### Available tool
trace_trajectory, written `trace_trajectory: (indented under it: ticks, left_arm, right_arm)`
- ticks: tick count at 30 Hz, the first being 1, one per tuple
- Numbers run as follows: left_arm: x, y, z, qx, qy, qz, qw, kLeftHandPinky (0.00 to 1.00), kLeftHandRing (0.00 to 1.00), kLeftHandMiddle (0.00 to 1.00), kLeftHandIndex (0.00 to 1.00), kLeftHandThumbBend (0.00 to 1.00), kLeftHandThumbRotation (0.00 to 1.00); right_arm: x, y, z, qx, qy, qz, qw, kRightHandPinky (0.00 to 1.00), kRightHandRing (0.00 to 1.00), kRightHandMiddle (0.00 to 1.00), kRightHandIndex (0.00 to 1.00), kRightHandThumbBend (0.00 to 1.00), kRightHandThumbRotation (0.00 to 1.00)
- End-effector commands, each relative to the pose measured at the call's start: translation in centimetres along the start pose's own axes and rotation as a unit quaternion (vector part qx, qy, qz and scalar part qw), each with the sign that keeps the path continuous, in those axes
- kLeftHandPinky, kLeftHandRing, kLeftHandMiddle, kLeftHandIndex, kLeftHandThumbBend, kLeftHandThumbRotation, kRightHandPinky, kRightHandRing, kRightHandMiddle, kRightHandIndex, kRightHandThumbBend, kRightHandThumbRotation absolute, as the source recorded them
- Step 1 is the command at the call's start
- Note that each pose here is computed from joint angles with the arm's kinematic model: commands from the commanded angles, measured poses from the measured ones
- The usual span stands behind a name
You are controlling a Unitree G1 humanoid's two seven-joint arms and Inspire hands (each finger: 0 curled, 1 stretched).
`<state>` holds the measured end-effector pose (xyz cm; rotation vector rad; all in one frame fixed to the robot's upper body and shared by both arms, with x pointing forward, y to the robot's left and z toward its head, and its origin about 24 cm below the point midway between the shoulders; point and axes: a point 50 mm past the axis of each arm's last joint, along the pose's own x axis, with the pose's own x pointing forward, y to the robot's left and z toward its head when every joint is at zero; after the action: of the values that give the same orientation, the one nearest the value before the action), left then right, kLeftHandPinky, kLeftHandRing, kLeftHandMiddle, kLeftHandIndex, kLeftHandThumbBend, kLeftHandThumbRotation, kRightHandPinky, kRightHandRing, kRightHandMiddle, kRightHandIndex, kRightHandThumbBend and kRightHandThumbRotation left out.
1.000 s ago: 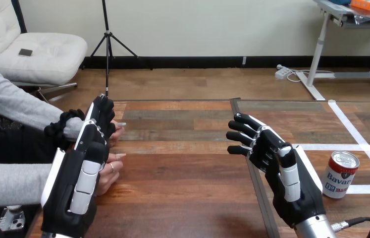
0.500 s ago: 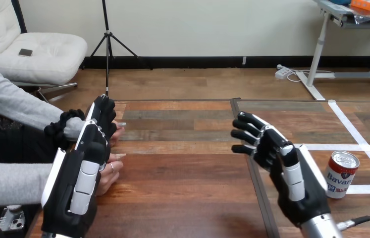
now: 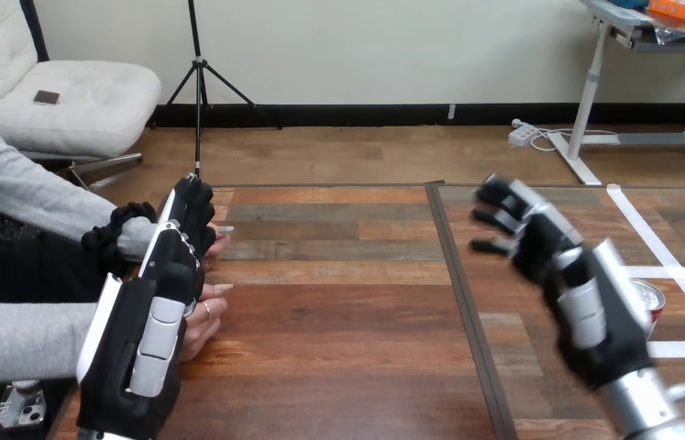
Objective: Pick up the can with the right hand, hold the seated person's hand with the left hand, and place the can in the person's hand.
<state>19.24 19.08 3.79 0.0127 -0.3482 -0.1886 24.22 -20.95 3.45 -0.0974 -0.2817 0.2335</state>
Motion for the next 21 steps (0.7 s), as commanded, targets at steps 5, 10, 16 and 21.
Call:
trace_trajectory:
  ticks: [5,10,16,21]
  left_arm:
    - [1.3,0.0,1.0,0.012,-0.037,-0.002,0.9992,1.0,1.0,1.0,1.0,0.76,0.97]
    - [1.3,0.1,1.0,0.017,-0.038,-0.003,0.9991,1.0,1.0,1.0,1.0,0.76,0.97]
    - [1.3,0.2,1.0,0.021,-0.038,-0.004,0.9991,1.0,1.0,1.0,1.0,0.76,0.96]
    - [1.3,0.2,1.0,0.022,-0.037,-0.001,0.9991,1.0,1.0,1.0,1.0,0.78,0.95]
  right_arm:
    - [3.1,-2.3,3.8,-0.051,-0.089,-0.017,0.9946,0.78,0.88,0.9,0.91,1.0,1.0]
    - [3.2,-3.3,4.2,-0.064,-0.092,-0.027,0.9933,0.79,0.89,0.91,0.91,1.0,1.0]
    - [3.3,-4.2,4.5,-0.072,-0.095,-0.045,0.9918,0.81,0.89,0.91,0.91,1.0,0.99]
    - [3.3,-4.8,4.7,-0.08,-0.096,-0.054,0.9907,0.8,0.89,0.91,0.9,1.0,0.99]
